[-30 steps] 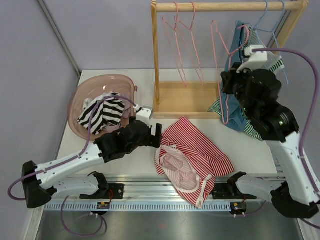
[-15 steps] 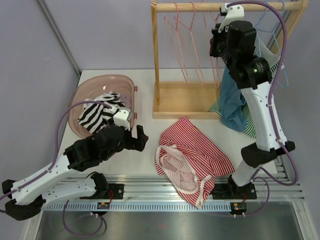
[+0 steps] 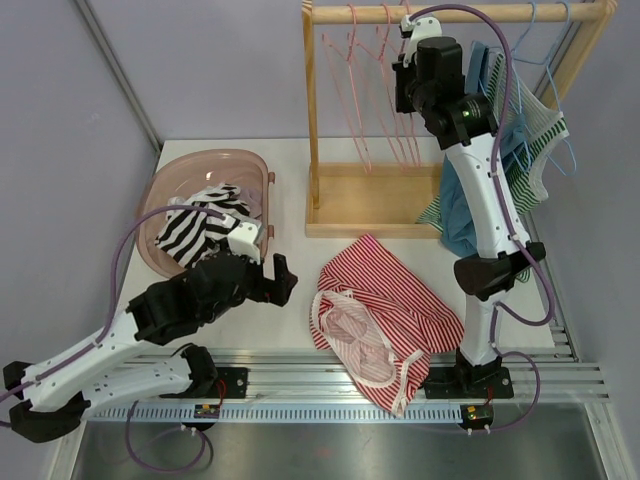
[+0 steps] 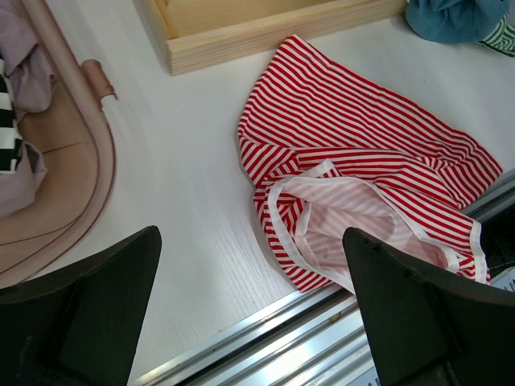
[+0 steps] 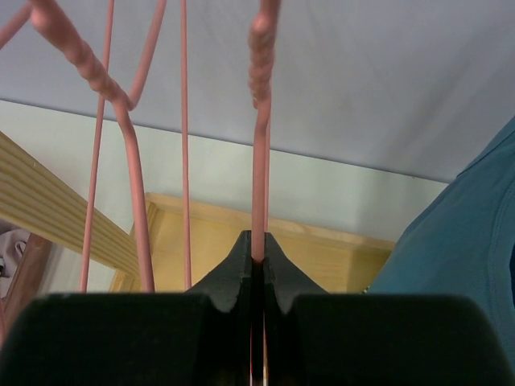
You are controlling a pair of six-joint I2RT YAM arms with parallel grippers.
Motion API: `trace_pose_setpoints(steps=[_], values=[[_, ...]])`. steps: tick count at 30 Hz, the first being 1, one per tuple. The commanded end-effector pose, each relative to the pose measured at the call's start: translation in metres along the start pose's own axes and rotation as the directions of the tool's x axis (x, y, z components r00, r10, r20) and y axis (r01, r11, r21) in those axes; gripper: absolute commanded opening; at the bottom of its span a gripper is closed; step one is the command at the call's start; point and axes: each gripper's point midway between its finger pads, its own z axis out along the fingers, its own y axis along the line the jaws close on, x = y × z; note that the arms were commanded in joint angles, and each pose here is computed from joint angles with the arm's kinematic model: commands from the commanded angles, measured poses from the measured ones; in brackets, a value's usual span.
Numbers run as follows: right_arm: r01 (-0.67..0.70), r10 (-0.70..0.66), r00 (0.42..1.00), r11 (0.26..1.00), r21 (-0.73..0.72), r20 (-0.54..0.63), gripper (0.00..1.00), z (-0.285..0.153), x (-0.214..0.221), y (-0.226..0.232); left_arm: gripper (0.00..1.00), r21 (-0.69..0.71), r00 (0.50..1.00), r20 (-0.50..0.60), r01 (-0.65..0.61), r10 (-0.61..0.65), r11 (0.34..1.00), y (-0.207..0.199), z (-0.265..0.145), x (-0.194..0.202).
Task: Remove the tank top from the hanger
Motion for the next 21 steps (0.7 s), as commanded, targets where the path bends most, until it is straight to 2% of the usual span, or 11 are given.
trace_pose_setpoints(steps=[1,3,6,9,12,13,16,17,18,20,21], values=[[-0.023,0.022,0.992,1.000,0.004,0.125,0.09,-0.037,-0.041,-0.011,0.99,0.126,1.000,0.030,-0.009,0.005,0.992,-0.031,0.013,-0.007],[-0.030,0.028,0.991,0.999,0.014,0.133,0.32,-0.049,-0.045,-0.016,0.99,0.179,0.999,0.040,-0.017,0.010,0.984,-0.047,0.020,-0.008],[-0.036,0.030,0.991,0.998,0.043,0.133,0.45,-0.067,-0.045,-0.024,0.99,0.237,0.999,0.033,-0.045,0.038,0.970,-0.071,0.032,-0.002],[-0.044,0.036,0.988,0.998,0.054,0.148,0.73,-0.091,-0.048,-0.032,0.99,0.265,0.997,0.019,-0.082,0.080,0.961,-0.093,0.047,0.006],[-0.065,0.055,0.986,0.996,0.057,0.157,0.87,-0.123,-0.046,-0.038,0.99,0.297,0.991,0.008,-0.128,0.132,0.946,-0.116,0.062,0.014],[-0.082,0.071,0.979,0.995,0.049,0.192,0.96,-0.149,-0.053,-0.043,0.99,0.311,0.988,0.002,-0.145,0.152,0.939,-0.128,0.069,0.018],[-0.087,0.084,0.983,0.996,0.011,0.165,0.99,-0.169,-0.031,-0.040,0.99,0.344,0.980,-0.022,-0.179,0.199,0.922,-0.148,0.081,0.029],[-0.114,0.125,0.971,0.991,-0.062,0.203,1.00,-0.201,-0.035,-0.034,0.99,0.357,0.970,-0.070,-0.195,0.235,0.913,-0.155,0.093,0.045],[-0.114,0.129,0.980,0.988,-0.103,0.155,0.99,-0.199,-0.013,-0.026,0.99,0.365,0.967,-0.076,-0.200,0.243,0.909,-0.164,0.098,0.043],[-0.129,0.172,0.959,0.973,-0.191,0.227,0.99,-0.245,-0.015,-0.021,0.99,0.372,0.953,-0.111,-0.222,0.280,0.902,-0.176,0.107,0.058],[-0.149,0.192,0.962,0.966,-0.213,0.197,1.00,-0.246,0.003,-0.017,0.99,0.376,0.935,-0.148,-0.247,0.321,0.893,-0.183,0.119,0.077]])
